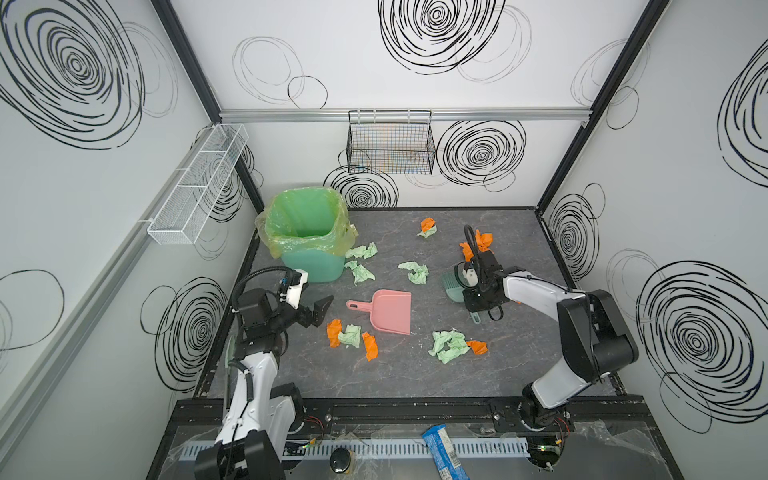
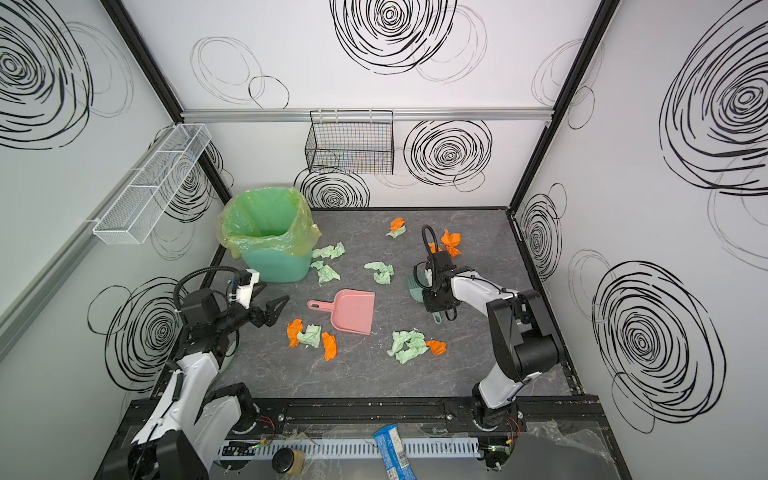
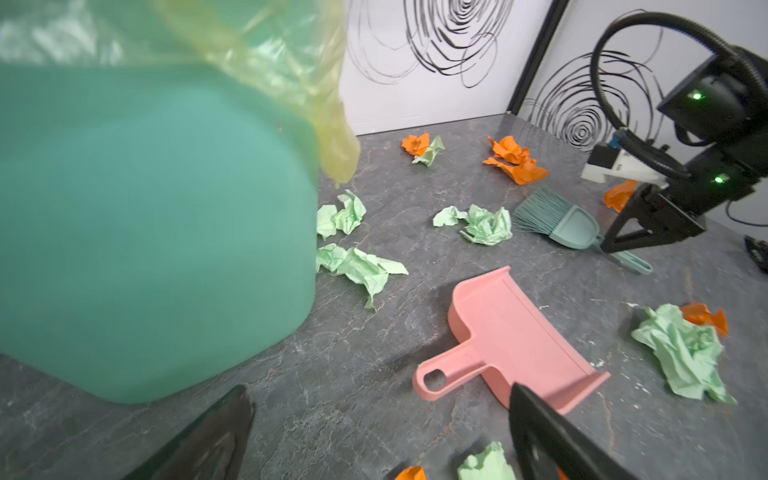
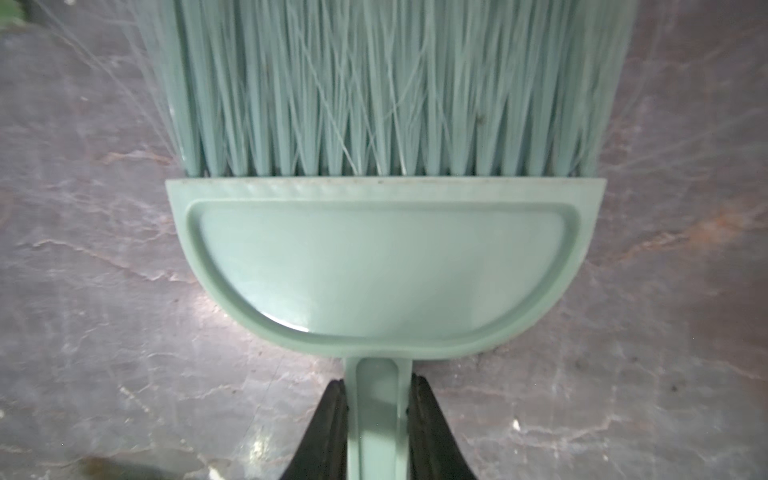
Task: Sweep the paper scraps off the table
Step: 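Grasp the mint-green brush handle with the right gripper while the left arm rises, then lift the brush with the right gripper while the left gripper reaches over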
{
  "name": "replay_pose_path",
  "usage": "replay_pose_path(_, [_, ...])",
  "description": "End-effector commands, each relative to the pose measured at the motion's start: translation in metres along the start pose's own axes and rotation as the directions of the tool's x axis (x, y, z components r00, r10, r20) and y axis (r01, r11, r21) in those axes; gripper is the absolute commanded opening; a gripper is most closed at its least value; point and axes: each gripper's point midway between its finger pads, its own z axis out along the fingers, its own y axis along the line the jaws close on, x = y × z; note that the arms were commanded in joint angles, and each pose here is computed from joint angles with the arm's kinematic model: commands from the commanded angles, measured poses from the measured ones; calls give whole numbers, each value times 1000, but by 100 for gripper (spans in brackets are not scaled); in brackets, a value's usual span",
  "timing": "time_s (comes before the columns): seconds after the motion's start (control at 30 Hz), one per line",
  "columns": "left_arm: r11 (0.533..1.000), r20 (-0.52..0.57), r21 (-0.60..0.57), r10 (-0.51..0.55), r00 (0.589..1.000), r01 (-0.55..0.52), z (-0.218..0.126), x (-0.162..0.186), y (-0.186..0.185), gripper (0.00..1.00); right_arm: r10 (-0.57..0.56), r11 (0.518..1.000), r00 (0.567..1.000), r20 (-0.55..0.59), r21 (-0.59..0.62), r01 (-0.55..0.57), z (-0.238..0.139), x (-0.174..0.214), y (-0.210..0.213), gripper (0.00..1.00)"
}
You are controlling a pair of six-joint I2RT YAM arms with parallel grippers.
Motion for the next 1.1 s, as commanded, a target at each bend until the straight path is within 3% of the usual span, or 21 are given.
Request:
replay_pose_path(0.0, [986, 40, 151, 64, 997, -69, -12, -35, -32, 99, -4, 1000, 995, 95, -2, 4, -28, -14, 9, 18])
replay_pose_path(0.17, [929, 53, 369, -6, 999, -14, -16, -73, -72, 100, -41, 999, 972, 233, -12, 45, -75, -37, 34, 18])
replay_pose_path(0.33, [851, 14, 525, -43, 999, 29, -2, -96, -114, 98, -96, 991, 907, 411, -48, 126, -118, -58, 84, 17])
replay_pose_path(0.63, [836, 66, 548, 9, 998, -43, 28, -121, -173, 98, -64, 977, 794, 604, -124, 173, -164, -67, 152, 15])
replay_pose_path(1.07, [777, -67, 619, -94, 993, 116, 88, -131, -186, 84, -9, 963, 686, 728, -179, 203, -205, -61, 181, 14])
